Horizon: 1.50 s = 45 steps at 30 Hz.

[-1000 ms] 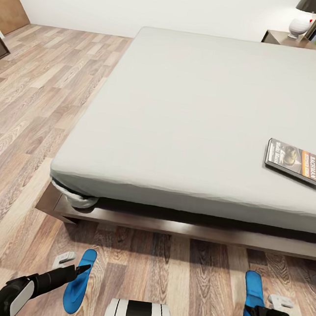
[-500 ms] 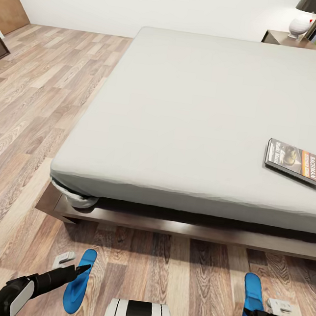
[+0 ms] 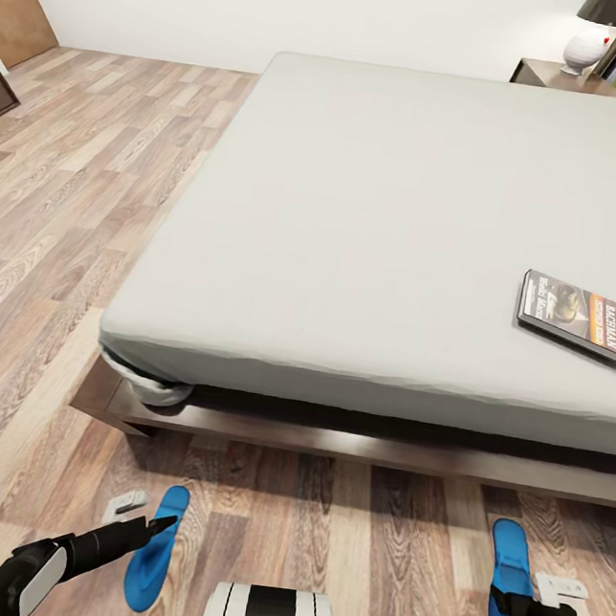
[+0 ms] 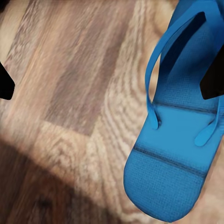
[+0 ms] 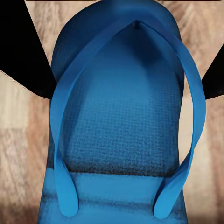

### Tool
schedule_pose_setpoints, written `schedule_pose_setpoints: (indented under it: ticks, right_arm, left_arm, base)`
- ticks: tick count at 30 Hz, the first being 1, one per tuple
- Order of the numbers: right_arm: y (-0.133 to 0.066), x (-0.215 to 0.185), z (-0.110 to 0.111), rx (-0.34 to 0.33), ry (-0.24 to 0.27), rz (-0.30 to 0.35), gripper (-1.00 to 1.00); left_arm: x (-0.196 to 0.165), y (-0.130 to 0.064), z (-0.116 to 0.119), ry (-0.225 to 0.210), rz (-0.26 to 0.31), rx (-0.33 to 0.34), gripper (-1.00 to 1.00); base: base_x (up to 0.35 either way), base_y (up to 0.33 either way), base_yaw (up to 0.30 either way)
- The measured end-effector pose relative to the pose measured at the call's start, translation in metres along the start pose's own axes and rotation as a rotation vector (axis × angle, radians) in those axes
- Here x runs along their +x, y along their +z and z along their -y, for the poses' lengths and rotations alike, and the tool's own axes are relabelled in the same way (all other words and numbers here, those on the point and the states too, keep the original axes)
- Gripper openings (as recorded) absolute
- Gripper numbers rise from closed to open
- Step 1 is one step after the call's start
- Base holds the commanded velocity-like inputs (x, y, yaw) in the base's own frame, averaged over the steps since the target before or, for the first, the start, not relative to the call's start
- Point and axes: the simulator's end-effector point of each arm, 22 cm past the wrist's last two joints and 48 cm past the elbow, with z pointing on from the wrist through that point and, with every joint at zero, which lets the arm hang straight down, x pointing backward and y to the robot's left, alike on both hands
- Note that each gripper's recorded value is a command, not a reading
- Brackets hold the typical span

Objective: In the bedroom, move the book from the bed onto either nightstand, and place the two sandals side by side next to the bed.

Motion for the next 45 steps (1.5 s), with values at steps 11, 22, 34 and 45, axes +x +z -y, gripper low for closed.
schedule_pose_setpoints:
  ticks: [11, 22, 34, 45]
  right_arm:
    - [0.0000, 0.0015, -0.0004, -0.001, 0.002, -0.008, -1.00]
    - [0.0000, 0.0013, -0.0005, -0.002, 0.000, -0.008, -1.00]
    - [-0.0001, 0.0005, 0.0005, 0.000, -0.001, -0.004, -1.00]
    - [-0.0001, 0.0004, 0.0005, 0.000, -0.001, -0.004, -1.00]
  left_arm:
    - [0.0000, -0.0001, 0.0003, -0.002, 0.000, 0.002, 1.00]
    - [0.0001, -0.0001, 0.0000, -0.003, -0.001, 0.000, 1.00]
    - [0.0008, -0.0001, -0.0002, -0.003, -0.002, 0.000, 1.00]
    - [0.0006, -0.0001, -0.0002, -0.003, -0.001, 0.000, 1.00]
  base:
    - [0.000, 0.257, 0.000]
    - [0.000, 0.280, 0.000]
    - [0.000, 0.287, 0.000]
    - [0.000, 0.287, 0.000]
